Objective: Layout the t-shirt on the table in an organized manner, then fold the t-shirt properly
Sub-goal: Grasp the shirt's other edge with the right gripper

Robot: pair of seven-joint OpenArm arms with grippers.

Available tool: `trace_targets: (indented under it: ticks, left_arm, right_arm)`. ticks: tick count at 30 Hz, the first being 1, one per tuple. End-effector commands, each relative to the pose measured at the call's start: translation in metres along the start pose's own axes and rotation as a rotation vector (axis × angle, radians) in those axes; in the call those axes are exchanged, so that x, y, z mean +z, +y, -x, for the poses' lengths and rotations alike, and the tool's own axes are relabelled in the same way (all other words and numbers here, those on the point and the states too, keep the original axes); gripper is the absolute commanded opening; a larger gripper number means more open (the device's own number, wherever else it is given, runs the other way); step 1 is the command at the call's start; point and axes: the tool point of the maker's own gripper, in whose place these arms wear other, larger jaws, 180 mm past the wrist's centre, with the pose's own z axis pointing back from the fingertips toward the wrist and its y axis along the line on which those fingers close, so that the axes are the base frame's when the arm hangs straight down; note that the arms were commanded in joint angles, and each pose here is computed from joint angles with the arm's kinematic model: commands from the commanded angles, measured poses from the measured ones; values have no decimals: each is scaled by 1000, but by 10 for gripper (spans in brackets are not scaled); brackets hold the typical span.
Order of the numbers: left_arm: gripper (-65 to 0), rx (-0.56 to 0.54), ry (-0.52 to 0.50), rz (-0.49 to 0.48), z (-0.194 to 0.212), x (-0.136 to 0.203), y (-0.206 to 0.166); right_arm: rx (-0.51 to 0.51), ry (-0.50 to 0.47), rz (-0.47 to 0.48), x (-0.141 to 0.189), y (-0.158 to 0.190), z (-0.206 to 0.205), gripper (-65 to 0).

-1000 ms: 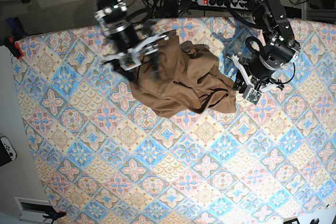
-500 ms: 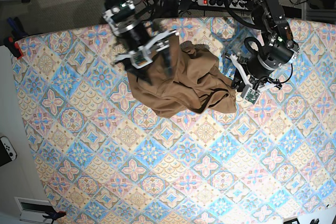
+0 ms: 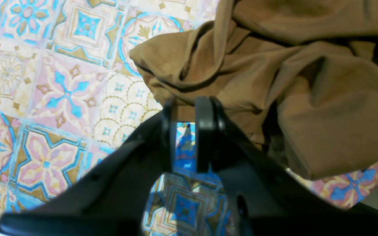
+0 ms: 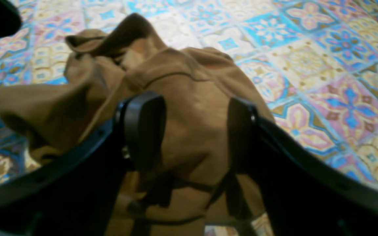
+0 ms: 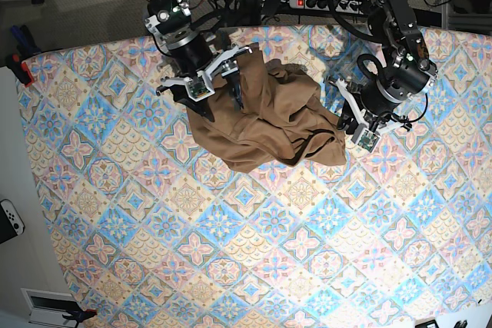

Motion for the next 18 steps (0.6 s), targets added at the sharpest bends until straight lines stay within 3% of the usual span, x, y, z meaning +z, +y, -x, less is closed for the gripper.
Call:
trace_targets:
  ticks: [1, 12, 15, 18]
  left_arm:
    - [-549, -6, -45, -2, -11, 3, 1]
    - [-549, -2, -32, 3, -6, 3, -1]
    - [-549, -2, -32, 3, -6, 3, -1]
    - [-549, -2, -32, 3, -6, 3, -1]
  right_arm:
    - [-4, -39, -6, -1, 2, -10, -321]
    - [-15, -43, -87, -4, 32, -11, -333]
    - [-13, -40, -82, -4, 31, -10, -443]
    - [-4, -57, -76, -8, 26, -17, -616]
